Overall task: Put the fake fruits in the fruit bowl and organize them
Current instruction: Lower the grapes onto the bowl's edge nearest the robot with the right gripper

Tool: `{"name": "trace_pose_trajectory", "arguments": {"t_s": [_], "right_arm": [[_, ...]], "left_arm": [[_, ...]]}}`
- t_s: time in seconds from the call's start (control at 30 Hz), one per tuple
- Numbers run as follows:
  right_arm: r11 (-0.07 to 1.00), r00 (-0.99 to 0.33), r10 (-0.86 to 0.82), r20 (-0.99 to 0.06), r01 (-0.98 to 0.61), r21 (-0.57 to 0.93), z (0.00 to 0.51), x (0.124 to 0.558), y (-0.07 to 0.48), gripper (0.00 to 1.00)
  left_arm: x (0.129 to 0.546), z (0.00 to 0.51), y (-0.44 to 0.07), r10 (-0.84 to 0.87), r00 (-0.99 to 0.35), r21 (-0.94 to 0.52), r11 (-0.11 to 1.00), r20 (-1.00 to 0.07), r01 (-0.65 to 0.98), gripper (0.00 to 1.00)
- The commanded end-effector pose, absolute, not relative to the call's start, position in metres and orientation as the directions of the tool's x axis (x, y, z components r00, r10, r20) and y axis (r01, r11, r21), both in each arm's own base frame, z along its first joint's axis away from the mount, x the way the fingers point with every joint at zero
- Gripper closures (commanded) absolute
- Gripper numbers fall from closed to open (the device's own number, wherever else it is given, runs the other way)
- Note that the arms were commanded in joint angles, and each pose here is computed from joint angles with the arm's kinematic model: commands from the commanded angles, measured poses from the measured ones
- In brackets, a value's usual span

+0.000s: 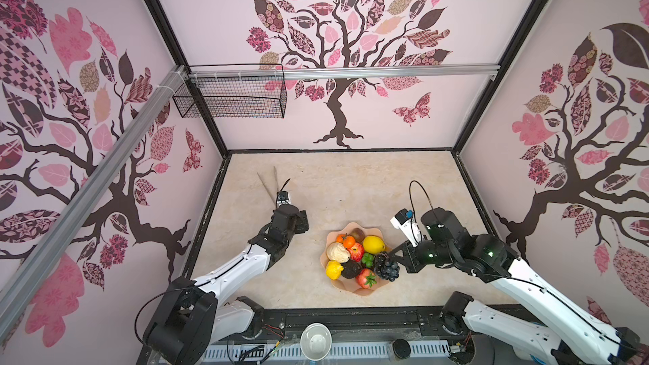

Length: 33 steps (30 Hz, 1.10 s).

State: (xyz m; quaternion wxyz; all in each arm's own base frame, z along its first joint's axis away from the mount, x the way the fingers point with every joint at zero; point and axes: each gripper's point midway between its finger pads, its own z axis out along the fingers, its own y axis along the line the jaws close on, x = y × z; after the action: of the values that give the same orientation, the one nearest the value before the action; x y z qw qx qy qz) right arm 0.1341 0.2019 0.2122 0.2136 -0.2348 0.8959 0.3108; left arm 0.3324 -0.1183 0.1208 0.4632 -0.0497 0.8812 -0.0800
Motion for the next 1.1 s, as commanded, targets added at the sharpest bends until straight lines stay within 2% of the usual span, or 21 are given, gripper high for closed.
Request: {"name": "trace_pose_trajectory", "arguments": {"t_s": [0.0, 0.63, 0.83, 1.07], "right_arm": [[0.674, -0.797, -0.276, -0.538, -0.559, 0.482, 0.214, 0.135, 0.213, 1.00], [0.744, -0.791, -0.271, -0.549, -0.534, 0.402, 0.189, 0.174, 0.228, 1.00], [0.696, -0.796, -0.279, -0.537, -0.553, 0.458, 0.188, 0.171, 0.245, 1.00], [0.653, -0.764, -0.353, -0.540, -0.615, 0.443, 0.189, 0.157, 0.262, 1.00]], "left_arm": [[0.331, 0.118, -0.115, -0.165, -0.558, -0.186, 0.982, -0.813, -0.021, 0.25], [0.332, 0.118, -0.116, -0.161, -0.562, -0.183, 0.983, -0.812, -0.018, 0.24], [0.332, 0.118, -0.116, -0.161, -0.562, -0.184, 0.983, -0.811, -0.016, 0.24], [0.332, 0.117, -0.116, -0.158, -0.563, -0.179, 0.984, -0.811, -0.018, 0.23]]}}
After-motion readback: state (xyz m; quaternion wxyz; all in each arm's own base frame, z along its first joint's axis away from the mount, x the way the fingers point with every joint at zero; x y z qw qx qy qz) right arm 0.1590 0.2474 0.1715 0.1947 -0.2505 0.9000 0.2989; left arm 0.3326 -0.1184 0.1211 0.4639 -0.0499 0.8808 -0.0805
